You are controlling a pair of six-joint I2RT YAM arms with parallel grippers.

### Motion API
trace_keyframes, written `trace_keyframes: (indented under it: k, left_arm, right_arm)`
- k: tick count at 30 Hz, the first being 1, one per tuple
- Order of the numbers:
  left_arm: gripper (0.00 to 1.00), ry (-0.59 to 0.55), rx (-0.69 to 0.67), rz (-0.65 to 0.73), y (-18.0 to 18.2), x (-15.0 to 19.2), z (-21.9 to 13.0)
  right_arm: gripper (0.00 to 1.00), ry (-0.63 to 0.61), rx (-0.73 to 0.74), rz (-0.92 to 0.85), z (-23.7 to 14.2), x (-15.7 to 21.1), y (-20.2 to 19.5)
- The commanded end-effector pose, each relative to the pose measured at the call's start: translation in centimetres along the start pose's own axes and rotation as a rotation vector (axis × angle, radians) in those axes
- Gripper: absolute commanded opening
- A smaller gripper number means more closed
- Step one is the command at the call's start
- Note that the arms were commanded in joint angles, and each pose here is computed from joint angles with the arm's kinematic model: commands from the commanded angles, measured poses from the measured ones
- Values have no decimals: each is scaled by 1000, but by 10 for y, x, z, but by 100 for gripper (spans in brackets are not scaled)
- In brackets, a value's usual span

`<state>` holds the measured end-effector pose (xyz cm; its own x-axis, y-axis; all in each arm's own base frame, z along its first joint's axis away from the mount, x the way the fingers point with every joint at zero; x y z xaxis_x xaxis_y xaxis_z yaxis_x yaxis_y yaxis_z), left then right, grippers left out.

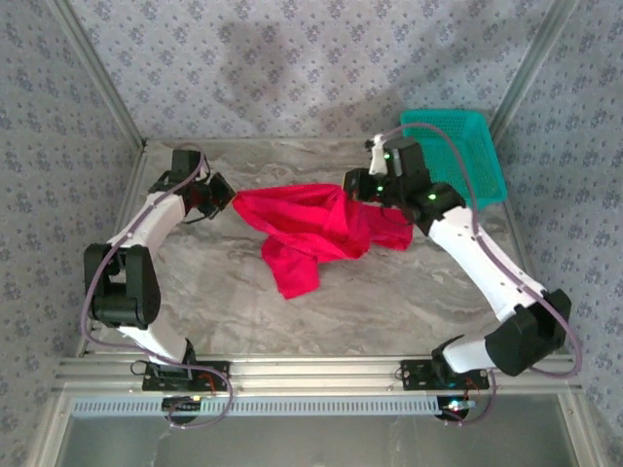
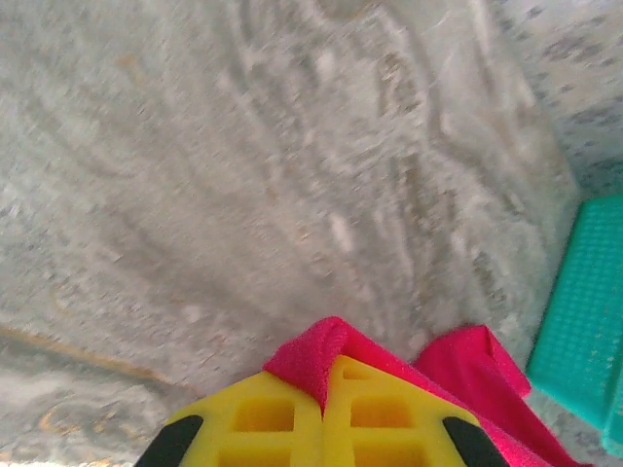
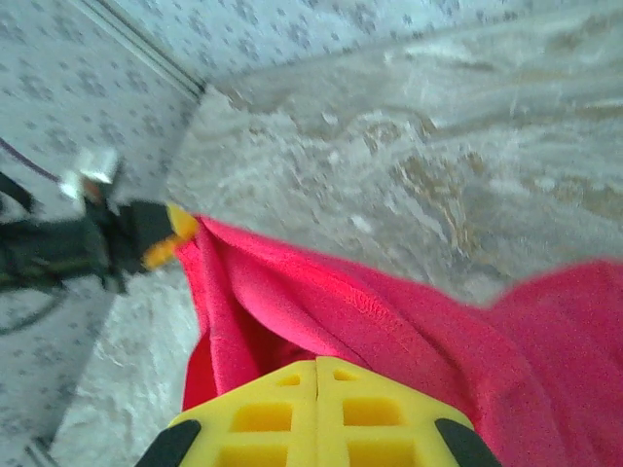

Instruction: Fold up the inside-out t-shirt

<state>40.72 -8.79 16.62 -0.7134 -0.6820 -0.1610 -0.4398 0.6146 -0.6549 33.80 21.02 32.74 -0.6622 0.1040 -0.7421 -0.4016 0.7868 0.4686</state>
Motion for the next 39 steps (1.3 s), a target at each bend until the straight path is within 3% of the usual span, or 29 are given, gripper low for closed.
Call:
trace_keyframes:
  k: [1,6,10,13,16,18,19,21,24,29,31,35,39]
  left_arm:
    - [0,-8,5,36,11,-2,1]
    - [0,7,5,16,31,14,3]
    - [0,23,12,11,38,29,1]
    - [0,26,29,38,32,39,-3]
    - [0,34,46,63,23,47,-6]
    - [0,34,53,68,19,49,-8]
    - [0,33,58,72,17,50,-9]
    - [0,27,55,78,15,51,-10]
    - [0,23,52,82,15,51,-11]
    - [0,20,46,86,15,52,-14]
    - [0,12,45,90,15,50,-16]
    - [0,-17,46,88,12,35,-24]
    - [0,-84,49,46,10,-5,-45]
  right_arm:
    - [0,-98,-142,-6,-35,-38,28]
    - [0,-119,-125,-11,-36,-38,22]
    - [0,-19,-71,40,-4,4,-7]
    - [2,94,60,39,23,41,-30]
    - [30,192,225,-55,48,70,-43]
    - [56,263,335,-133,69,85,-51]
    - [63,283,365,-151,76,88,-53]
    - [71,328,435,-180,98,92,-60]
    - [73,386,494,-191,128,97,-66]
    - [65,465,509,-191,170,103,-71]
    - [48,482,505,-193,177,102,-71]
    - [3,435,459,-210,171,71,-56]
    - [0,277,404,-238,136,-2,-27]
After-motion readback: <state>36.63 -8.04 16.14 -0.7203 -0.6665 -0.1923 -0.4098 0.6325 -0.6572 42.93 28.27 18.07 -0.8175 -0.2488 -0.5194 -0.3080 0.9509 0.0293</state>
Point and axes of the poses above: each hand's point on the last joint's axis, 136 mm out from that joint toward the fingers, its own z axis out along the fingers, its own y axis along the line the jaws close on, x = y × z, the point moved 3 cm from there along -z, back along the fingers, and after that the axes turned 5 degrees about -z, right-handed, at the moved point
